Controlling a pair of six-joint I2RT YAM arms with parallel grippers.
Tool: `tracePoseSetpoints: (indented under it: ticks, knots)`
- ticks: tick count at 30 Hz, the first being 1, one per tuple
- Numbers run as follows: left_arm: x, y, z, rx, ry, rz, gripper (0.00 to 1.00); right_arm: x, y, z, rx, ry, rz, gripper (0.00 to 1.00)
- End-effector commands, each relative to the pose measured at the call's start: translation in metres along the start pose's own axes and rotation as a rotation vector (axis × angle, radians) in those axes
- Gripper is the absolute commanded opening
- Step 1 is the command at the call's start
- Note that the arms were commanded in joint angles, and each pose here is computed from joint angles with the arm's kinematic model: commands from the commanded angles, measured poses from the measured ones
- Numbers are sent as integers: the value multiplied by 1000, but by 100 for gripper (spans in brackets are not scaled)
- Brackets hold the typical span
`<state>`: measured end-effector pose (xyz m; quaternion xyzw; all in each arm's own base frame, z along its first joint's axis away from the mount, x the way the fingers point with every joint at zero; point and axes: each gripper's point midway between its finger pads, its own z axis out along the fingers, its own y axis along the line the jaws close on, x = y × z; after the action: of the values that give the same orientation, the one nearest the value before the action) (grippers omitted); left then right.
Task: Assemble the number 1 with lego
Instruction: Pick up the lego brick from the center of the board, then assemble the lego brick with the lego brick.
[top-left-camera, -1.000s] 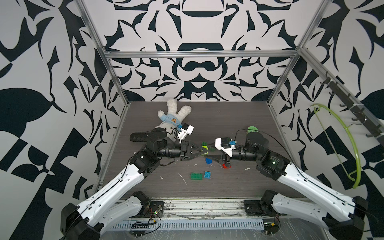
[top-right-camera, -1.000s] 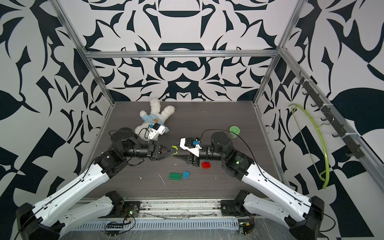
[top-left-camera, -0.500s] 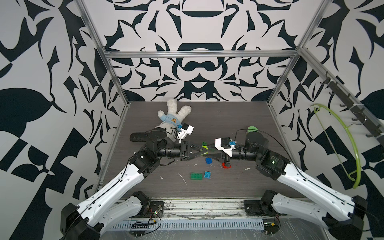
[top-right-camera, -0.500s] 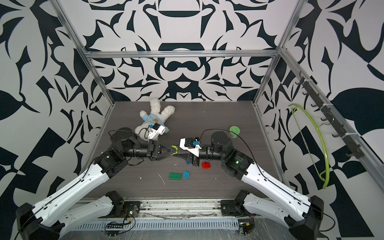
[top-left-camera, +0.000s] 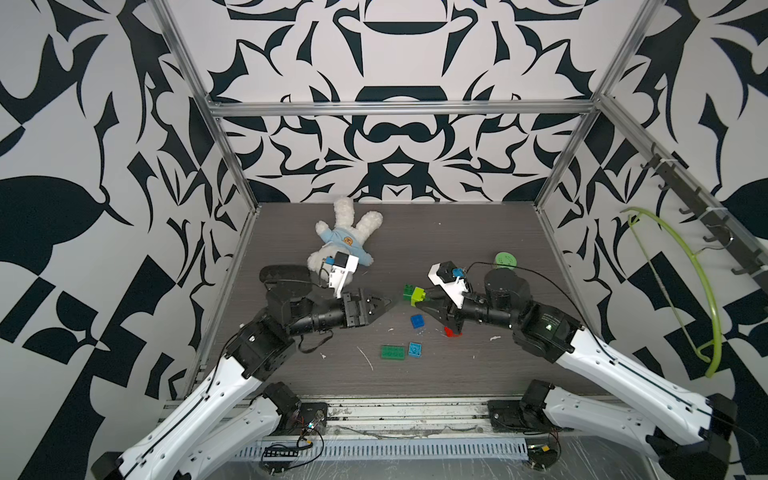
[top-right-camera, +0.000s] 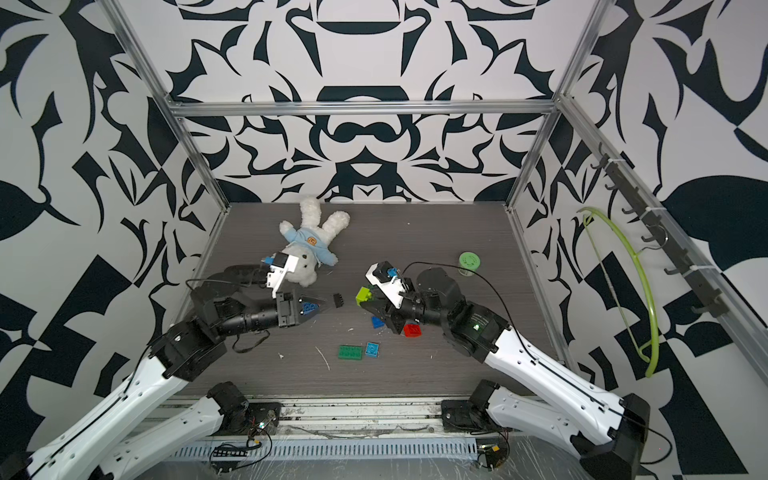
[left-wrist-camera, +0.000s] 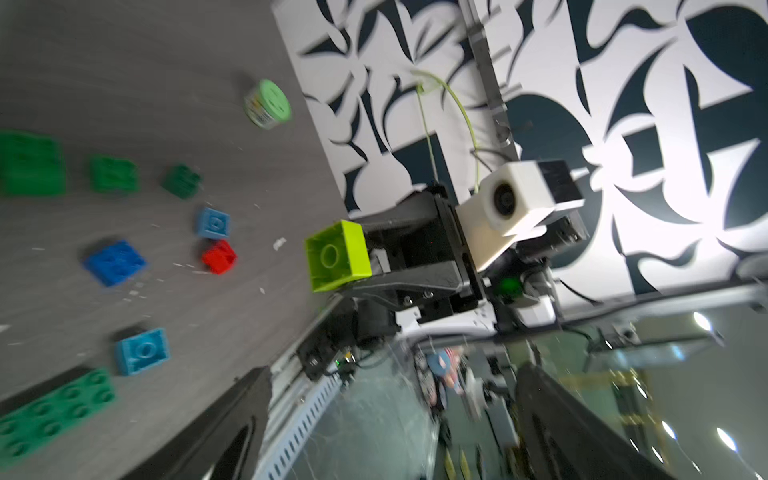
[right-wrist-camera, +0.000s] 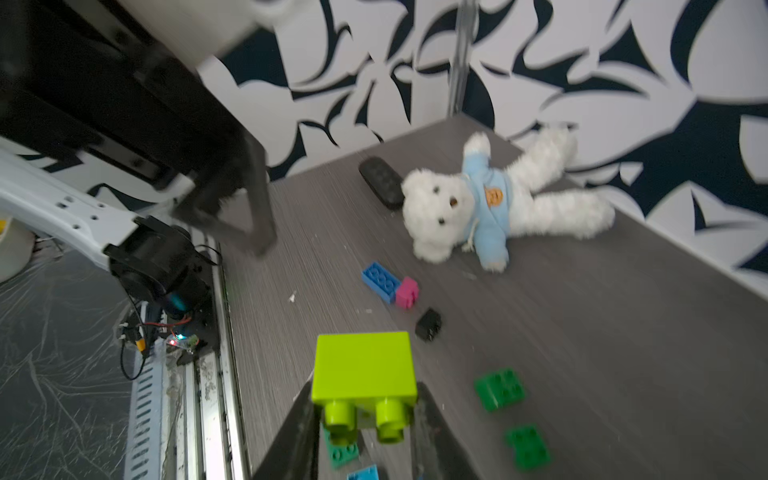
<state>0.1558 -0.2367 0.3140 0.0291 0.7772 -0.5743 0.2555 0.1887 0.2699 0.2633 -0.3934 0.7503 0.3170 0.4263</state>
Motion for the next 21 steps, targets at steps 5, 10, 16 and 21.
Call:
tracePoseSetpoints:
  ticks: [5, 10, 16, 21]
  knots:
    - [12, 167, -44, -681, -248, -352, 92, 50, 1, 10, 82, 373, 82, 5]
    - [31, 209, -78, -886, -312, -545, 92, 69, 30, 34, 32, 612, -169, 5]
    - [38, 222, -119, -1003, -412, -596, 90, 94, 41, 58, -9, 862, -369, 5]
    - [41, 223, -143, -1045, -480, -593, 87, 110, 40, 76, -2, 1011, -453, 5]
